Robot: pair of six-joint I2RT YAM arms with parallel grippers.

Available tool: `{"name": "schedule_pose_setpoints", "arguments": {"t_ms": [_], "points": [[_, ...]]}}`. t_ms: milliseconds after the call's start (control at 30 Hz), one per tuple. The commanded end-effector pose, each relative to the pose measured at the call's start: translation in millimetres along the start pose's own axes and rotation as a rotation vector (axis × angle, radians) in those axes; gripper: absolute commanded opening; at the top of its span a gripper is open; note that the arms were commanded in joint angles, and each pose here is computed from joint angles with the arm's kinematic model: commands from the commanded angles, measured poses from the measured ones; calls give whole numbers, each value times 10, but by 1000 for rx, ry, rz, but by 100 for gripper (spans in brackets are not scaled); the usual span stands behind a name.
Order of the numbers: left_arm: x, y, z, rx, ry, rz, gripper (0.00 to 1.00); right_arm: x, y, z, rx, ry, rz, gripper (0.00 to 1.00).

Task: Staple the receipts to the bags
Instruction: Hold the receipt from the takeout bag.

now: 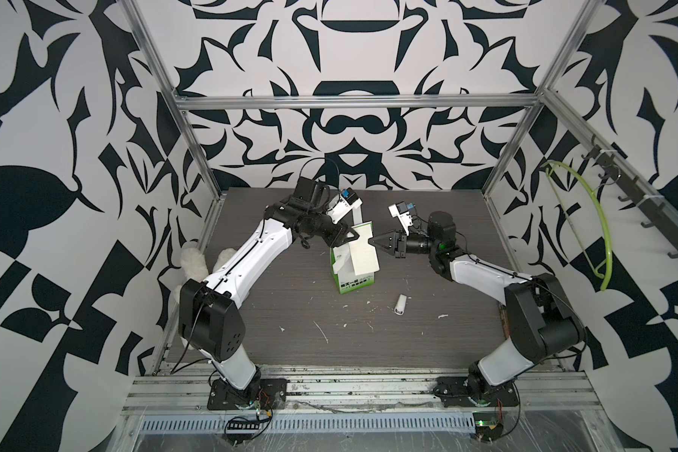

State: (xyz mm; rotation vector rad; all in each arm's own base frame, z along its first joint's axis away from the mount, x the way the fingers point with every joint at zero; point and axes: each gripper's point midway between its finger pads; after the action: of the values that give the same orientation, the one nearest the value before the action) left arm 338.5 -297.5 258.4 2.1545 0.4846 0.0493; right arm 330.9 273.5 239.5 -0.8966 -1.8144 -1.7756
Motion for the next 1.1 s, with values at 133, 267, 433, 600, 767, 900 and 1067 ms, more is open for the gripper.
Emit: {"name": "schedule_pose_setpoints", "arguments": {"t_ms": [133,267,433,600,767,900,1067], "points": [[20,-3,4,7,-5,-17,37,226,244,11,-27,36,-95,0],[18,5,6,4,-5,-16,37,209,243,10,-30,31,-92,0],[41,17,-9,4,9,-14,32,175,205,10,-22,26,-78,0],[41,23,-15,-1,12,-11,37,173,196,11,-16,22,-78,0],[17,8,1,6,-5,-9,15,181,209,7,-18,16,-83,0],[7,-18,19,17,-17,-11,15,183,219,5,-18,12,-88,0],[18,-18,16,17,-10,-2,9,185,229,7,-14,9,-84,10]]}}
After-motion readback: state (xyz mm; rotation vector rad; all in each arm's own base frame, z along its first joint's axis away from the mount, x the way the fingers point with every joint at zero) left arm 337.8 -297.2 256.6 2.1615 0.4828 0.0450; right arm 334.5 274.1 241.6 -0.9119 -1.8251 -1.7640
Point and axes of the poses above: each gripper's point midway between its finger pads, its own z axis out along the fingers, its own x axis along the line the jaws close on, y = z × x, and after that the axes turned 4 degrees about z, right-handed
